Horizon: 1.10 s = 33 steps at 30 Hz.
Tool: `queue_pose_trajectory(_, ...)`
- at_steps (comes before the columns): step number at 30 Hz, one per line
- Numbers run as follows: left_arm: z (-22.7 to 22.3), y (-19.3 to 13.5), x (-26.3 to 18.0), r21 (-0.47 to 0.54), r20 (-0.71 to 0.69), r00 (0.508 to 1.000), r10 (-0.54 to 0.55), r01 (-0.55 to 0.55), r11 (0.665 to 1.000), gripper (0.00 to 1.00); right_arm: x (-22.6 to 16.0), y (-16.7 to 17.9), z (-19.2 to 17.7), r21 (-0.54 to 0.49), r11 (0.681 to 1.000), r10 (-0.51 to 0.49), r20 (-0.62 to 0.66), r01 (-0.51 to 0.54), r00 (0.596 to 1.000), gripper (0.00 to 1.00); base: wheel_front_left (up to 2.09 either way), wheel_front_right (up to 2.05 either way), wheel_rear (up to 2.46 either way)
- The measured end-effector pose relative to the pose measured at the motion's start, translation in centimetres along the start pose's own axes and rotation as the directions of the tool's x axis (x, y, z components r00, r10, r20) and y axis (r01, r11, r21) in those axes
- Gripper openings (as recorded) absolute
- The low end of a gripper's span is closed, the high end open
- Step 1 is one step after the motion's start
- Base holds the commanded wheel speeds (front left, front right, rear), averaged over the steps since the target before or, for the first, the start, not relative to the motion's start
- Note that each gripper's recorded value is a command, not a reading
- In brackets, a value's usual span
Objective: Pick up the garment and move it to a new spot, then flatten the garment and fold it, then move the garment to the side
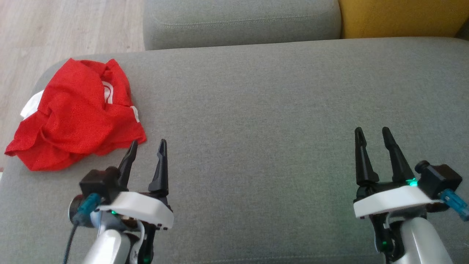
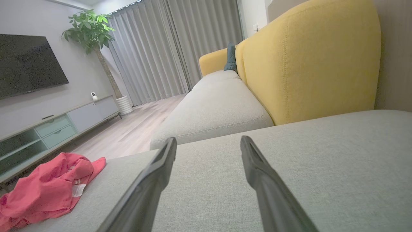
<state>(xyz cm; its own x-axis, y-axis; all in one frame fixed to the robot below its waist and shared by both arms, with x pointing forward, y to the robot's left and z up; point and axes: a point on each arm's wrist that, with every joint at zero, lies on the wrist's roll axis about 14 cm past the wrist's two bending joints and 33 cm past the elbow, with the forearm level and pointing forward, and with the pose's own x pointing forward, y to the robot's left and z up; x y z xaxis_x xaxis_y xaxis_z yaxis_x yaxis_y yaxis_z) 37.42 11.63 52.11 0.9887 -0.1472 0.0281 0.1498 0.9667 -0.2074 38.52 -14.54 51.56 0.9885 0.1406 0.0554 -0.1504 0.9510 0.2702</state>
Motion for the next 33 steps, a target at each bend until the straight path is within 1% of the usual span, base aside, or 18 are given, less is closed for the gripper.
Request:
queue_pose_trajectory(6,0.5,-1.1,0.2,0.110,0.031,0.999,-0.034,0.031,0.993,1.00,-0.1,0.0,0.2,-0.088,0.996,0.006,0.007,-0.006,1.000,1.00,0.00,0.00,0.00)
queue_pose_trajectory(12,0.3,-2.2,-0.1,0.236,0.045,0.996,-0.076,0.064,0.970,1.00,-0.1,0.4,0.7,-0.167,0.986,0.029,0.028,-0.024,0.999,1.00,0.00,0.00,0.00)
queue_pose_trajectory(15,0.9,-2.8,0.0,0.273,0.075,0.993,-0.091,0.068,0.960,1.00,0.0,0.9,0.9,-0.193,0.980,0.048,0.035,-0.041,0.998,1.00,0.00,0.00,0.00)
queue_pose_trajectory(18,1.5,-2.9,0.1,0.277,0.097,0.992,-0.083,0.053,0.959,1.00,0.1,1.3,1.0,-0.188,0.981,0.058,0.043,-0.049,0.997,1.00,0.00,0.00,0.00)
queue_pose_trajectory(22,2.6,-2.7,0.0,0.251,0.137,0.989,-0.060,0.024,0.968,1.00,0.1,1.4,0.7,-0.104,0.993,0.053,0.050,-0.048,0.997,1.00,0.00,0.00,0.00)
queue_pose_trajectory(23,2.8,-2.8,-0.1,0.244,0.146,0.987,-0.060,0.023,0.970,1.00,0.0,1.2,0.4,-0.062,0.997,0.045,0.045,-0.042,0.998,1.00,0.00,0.00,0.00)
queue_pose_trajectory(27,3.6,-2.5,-0.4,0.212,0.180,0.983,-0.037,-0.002,0.977,1.00,-0.3,0.9,-1.3,0.044,0.999,0.021,0.001,-0.021,1.000,1.00,0.00,0.00,0.00)
queue_pose_trajectory(30,3.0,-2.4,-1.1,0.207,0.169,0.985,-0.030,-0.006,0.978,1.00,-0.7,0.9,-2.7,0.088,0.996,0.012,-0.035,-0.009,0.999,1.00,0.00,0.00,0.00)
queue_pose_trajectory(33,2.6,-2.8,-1.7,0.230,0.167,0.985,-0.045,0.006,0.973,1.00,-1.1,1.0,-4.1,0.086,0.996,0.015,-0.078,-0.008,0.997,1.00,0.00,0.00,0.00)
